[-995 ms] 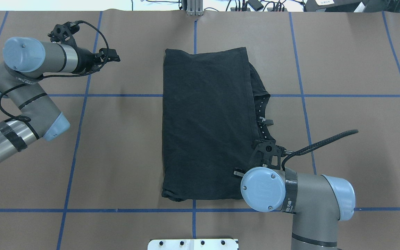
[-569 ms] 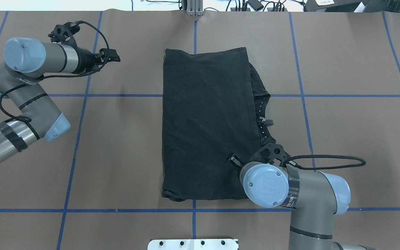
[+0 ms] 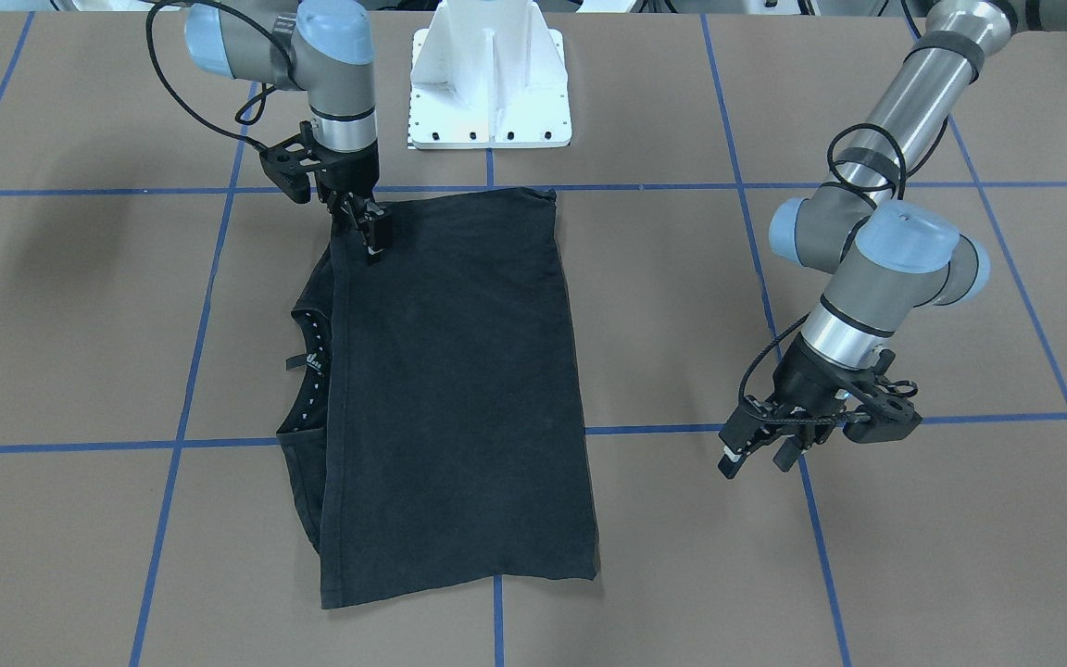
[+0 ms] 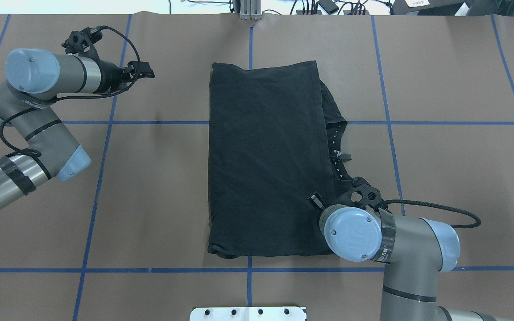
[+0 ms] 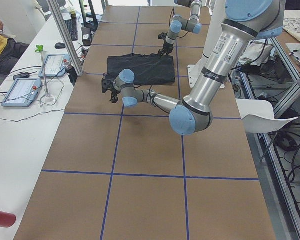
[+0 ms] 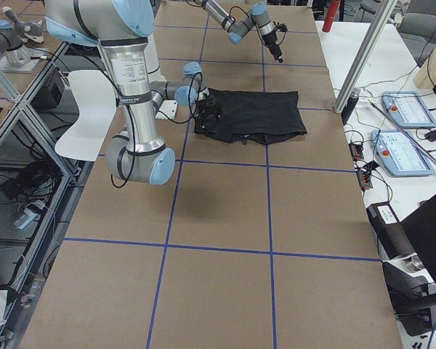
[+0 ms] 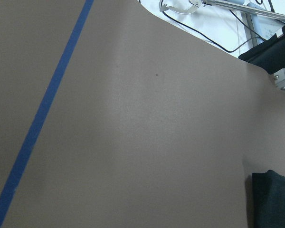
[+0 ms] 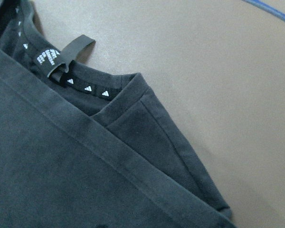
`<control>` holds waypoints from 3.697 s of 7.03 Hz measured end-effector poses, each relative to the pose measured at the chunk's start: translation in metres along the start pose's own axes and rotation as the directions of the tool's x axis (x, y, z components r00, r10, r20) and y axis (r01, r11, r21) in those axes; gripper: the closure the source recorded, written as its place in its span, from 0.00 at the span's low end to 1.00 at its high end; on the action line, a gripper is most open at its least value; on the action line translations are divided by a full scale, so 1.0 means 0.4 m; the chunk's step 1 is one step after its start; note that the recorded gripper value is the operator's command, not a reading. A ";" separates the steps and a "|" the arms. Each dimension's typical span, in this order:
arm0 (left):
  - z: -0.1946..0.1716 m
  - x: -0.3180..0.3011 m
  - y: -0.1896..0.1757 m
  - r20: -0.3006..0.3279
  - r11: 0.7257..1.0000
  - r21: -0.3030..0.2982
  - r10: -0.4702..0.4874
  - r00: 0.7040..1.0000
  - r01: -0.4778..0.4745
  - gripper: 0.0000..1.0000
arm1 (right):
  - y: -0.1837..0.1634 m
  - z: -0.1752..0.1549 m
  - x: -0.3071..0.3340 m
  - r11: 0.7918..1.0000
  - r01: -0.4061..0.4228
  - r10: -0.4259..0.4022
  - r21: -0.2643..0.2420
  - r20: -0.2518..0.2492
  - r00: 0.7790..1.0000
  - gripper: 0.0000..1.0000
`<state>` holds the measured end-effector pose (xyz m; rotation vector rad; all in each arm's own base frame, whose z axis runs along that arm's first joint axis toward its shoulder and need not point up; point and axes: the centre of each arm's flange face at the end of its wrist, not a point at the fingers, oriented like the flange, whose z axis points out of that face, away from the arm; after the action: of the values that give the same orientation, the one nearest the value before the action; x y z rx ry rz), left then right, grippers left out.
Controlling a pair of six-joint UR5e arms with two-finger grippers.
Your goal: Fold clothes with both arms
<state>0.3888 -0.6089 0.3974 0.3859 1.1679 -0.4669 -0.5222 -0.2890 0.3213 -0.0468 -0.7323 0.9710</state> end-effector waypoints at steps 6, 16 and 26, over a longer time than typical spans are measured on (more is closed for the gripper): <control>-0.004 0.006 -0.002 -0.005 1.000 0.004 -0.017 1.000 0.017 0.03 | 0.002 0.042 0.012 1.000 -0.011 0.012 0.020 -0.027 1.000 0.75; -0.012 0.013 0.000 -0.013 1.000 0.003 -0.022 1.000 0.022 0.03 | -0.040 0.021 -0.034 0.998 -0.052 0.052 -0.035 -0.007 0.999 1.00; -0.252 0.185 0.677 -0.112 0.931 -0.149 -0.352 0.930 0.334 0.09 | -0.052 -0.018 -0.034 0.995 -0.061 0.059 -0.084 -0.024 0.998 1.00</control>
<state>0.4795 -0.3396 0.3062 0.0999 1.3996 -0.6741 -0.5076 -0.3093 0.3156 -0.1536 -0.7555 0.9948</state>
